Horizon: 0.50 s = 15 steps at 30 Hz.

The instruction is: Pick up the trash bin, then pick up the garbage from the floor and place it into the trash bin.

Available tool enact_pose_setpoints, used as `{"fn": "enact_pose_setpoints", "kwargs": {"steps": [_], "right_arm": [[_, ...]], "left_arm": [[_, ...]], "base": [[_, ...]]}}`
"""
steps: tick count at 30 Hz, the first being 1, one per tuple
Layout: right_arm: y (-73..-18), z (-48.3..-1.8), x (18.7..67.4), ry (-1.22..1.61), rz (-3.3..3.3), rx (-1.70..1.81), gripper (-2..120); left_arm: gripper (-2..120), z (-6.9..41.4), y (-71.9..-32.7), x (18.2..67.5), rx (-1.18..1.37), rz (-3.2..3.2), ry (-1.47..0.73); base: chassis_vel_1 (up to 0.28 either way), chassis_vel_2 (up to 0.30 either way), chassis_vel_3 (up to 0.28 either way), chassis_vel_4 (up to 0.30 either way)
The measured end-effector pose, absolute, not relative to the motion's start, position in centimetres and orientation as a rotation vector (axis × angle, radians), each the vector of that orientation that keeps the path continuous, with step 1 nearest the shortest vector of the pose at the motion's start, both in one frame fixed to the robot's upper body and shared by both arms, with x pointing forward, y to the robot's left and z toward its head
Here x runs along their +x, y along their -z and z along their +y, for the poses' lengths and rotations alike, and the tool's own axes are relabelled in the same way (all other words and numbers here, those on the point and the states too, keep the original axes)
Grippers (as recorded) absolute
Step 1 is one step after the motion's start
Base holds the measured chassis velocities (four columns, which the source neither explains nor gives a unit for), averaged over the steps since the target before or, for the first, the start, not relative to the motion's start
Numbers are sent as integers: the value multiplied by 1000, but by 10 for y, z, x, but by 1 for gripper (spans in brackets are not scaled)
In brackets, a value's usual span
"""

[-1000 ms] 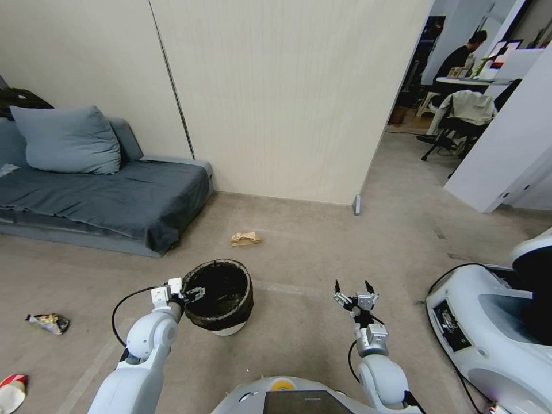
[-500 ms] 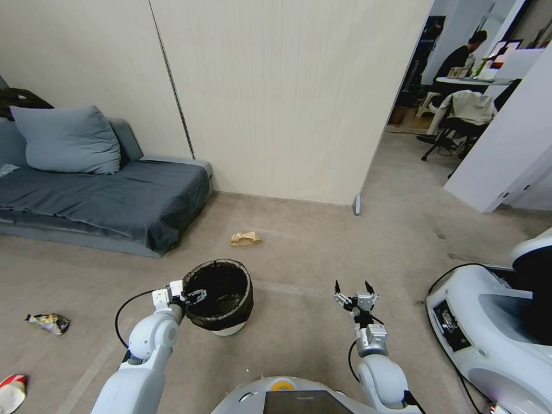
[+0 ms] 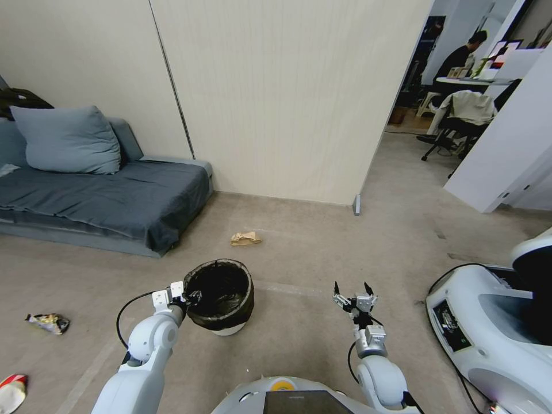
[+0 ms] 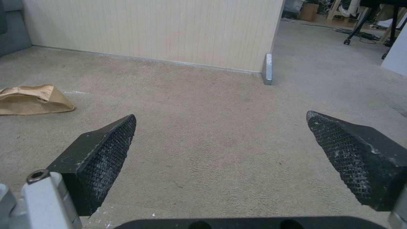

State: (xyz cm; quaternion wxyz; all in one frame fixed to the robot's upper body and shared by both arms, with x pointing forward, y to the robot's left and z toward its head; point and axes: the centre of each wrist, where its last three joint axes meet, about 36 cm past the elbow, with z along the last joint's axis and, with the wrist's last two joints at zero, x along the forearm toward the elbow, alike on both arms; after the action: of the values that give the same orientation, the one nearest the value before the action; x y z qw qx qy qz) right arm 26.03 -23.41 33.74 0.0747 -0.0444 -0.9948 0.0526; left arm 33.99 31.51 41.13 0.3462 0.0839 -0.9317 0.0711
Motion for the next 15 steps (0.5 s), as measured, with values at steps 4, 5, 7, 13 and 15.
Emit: {"fn": "enact_pose_setpoints", "kwargs": {"steps": [4, 5, 7, 13, 15], "right_arm": [[-339, -234, 259, -158, -2988, -132, 100], [-339, -234, 259, -158, -2988, -132, 100], [-340, -234, 259, -159, -2989, -133, 100], [-340, -234, 259, -159, -2991, -133, 100], [-340, -234, 258, -158, -2991, -134, 100]], "left_arm": [[4, 315, -412, 339, 216, -2418, -186], [4, 315, -412, 339, 216, -2418, -186], [0, 315, -413, 338, 217, -2418, -185], [0, 315, -412, 336, 221, -2414, -182], [0, 314, -412, 335, 221, -2414, -183]], "base": [[0, 0, 0, 0], [0, 0, 0, 0], [0, 0, 0, 0], [0, 0, 0, 0], [0, 0, 0, 0]]}}
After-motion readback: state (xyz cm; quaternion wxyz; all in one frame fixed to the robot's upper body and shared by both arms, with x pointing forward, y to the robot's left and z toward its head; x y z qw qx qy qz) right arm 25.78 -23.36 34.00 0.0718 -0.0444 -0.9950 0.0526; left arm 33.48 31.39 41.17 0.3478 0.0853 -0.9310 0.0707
